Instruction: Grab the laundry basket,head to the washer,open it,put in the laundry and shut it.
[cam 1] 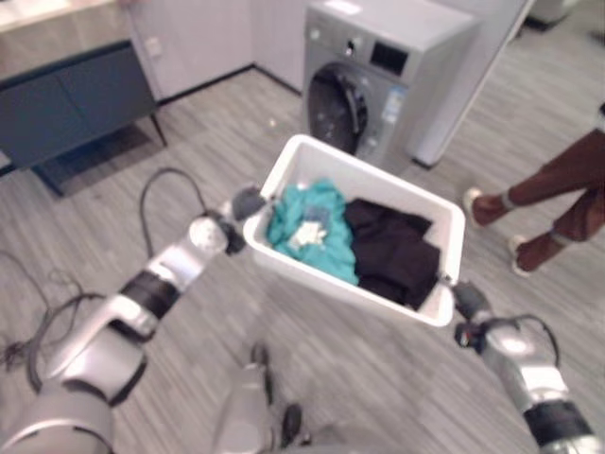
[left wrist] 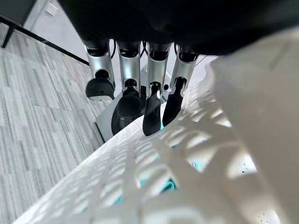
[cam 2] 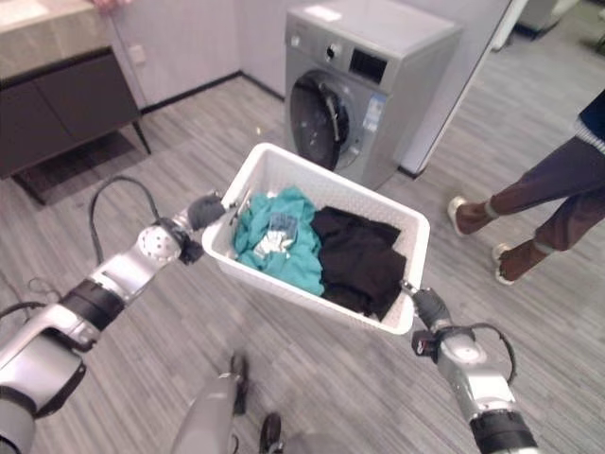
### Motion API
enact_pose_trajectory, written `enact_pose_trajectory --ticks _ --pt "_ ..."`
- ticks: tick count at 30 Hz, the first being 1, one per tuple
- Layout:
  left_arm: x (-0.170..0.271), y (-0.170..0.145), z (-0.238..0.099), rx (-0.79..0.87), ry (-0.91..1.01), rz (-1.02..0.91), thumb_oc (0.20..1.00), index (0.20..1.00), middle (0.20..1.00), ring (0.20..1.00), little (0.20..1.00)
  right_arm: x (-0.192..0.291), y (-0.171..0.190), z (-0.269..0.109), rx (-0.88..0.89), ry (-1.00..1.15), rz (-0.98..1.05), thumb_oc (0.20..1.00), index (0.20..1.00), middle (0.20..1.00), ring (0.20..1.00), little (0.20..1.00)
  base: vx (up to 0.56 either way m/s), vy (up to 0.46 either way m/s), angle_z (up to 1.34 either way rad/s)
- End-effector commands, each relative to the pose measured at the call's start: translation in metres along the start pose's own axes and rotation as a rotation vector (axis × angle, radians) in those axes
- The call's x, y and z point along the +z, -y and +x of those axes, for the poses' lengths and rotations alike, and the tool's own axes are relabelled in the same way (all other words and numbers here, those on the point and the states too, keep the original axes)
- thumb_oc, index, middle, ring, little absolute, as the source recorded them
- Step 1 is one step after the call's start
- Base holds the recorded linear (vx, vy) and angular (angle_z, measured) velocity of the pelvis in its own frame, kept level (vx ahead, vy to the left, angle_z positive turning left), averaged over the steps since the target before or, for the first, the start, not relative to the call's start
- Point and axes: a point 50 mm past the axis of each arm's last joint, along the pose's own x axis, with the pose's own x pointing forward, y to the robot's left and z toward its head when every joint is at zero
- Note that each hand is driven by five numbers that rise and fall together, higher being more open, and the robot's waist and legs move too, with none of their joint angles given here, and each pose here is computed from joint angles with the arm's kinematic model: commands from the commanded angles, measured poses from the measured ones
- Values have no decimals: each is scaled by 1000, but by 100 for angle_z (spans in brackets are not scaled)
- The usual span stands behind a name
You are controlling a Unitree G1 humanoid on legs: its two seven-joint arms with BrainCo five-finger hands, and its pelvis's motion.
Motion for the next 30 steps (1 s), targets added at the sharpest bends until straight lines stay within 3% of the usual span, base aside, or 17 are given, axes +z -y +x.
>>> enact_pose_trajectory --ticks 1,12,30 --pt "73 -21 13 62 290 -72 200 200 200 200 200 58 -8 2 64 289 26 200 200 200 200 200 314 31 -27" --pt "77 20 8 -72 337 -65 200 200 200 200 200 59 -14 13 74 283 19 200 200 200 200 200 317 90 -31" --pt "109 31 20 -56 410 -153 200 200 200 200 200 53 13 11 -34 257 47 200 200 200 200 200 155 -82 20"
